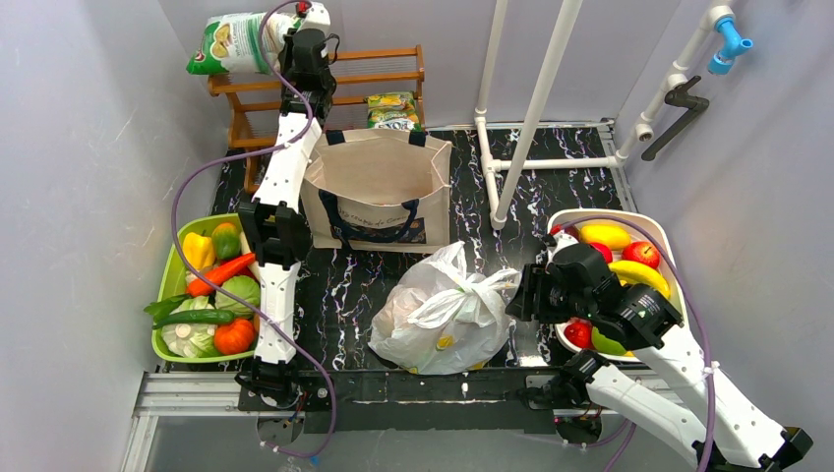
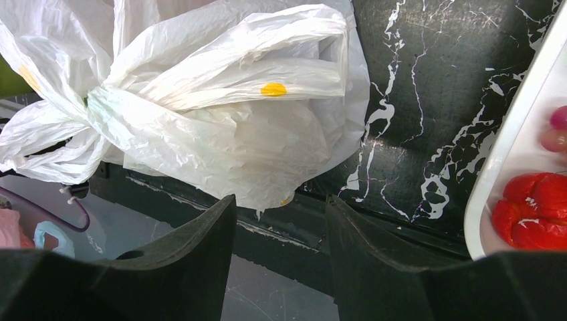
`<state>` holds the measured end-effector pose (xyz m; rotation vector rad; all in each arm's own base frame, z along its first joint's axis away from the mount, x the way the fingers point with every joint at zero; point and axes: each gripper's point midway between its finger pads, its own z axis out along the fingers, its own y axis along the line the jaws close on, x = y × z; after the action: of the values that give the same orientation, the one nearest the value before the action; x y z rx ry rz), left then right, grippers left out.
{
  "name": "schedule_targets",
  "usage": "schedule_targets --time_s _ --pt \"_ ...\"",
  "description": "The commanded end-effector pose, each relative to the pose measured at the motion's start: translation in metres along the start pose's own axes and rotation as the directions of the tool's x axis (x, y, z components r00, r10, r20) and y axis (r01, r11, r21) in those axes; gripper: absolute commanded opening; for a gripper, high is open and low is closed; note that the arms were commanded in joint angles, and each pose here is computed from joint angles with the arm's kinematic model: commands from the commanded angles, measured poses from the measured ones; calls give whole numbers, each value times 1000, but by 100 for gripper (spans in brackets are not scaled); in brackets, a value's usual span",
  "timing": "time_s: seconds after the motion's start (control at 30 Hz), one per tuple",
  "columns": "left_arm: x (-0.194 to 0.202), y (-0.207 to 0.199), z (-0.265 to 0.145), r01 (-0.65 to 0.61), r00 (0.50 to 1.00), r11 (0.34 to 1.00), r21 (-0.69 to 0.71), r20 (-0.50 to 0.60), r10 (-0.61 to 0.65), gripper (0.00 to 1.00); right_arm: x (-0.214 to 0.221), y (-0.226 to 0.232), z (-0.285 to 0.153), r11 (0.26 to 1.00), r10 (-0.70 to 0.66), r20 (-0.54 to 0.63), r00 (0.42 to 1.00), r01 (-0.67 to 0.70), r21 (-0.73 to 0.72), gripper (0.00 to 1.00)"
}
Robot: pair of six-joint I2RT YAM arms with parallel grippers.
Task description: Place the mixed food into the grocery bags and tie them
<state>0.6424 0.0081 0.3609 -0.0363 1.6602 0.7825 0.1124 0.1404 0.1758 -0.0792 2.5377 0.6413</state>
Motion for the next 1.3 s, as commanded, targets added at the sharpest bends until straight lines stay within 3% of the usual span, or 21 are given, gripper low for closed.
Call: schedule_targets --time_s 0.0,0.2,0.3,0.57,0.7,0.83,0.97,1.1,1.27 --pt "-84 60 -61 193 974 981 3 117 -192 0 -13 6 -13 1000 -1 52 999 2 -15 58" --pt "-119 54 -105 167 970 985 54 170 -173 0 -18 11 -22 999 0 81 997 3 -38 58" --pt "-134 67 -129 238 948 969 67 200 -246 0 -21 12 -28 999 0 91 996 4 -38 58" --pt "-113 70 -205 372 892 878 301 147 -428 0 -22 6 -41 1000 1 128 992 2 -24 58" --pt "-114 74 -245 390 855 789 475 130 -501 0 -19 4 -41 1000 9 125 992 -6 -25 58" --pt "-107 92 -274 444 835 727 524 53 -548 0 -18 3 -35 1000 12 120 993 -10 -18 58" --pt "-110 103 -308 425 841 656 624 -2 -542 0 -20 1 -25 1000 7 119 993 -7 -1 58" --pt "-117 101 -353 337 859 522 784 -29 -512 0 -24 3 -19 1000 5 124 992 -5 -4 58" --pt "-113 104 -382 365 850 414 834 -116 -514 0 -27 9 -16 1000 1 113 994 0 -14 58"
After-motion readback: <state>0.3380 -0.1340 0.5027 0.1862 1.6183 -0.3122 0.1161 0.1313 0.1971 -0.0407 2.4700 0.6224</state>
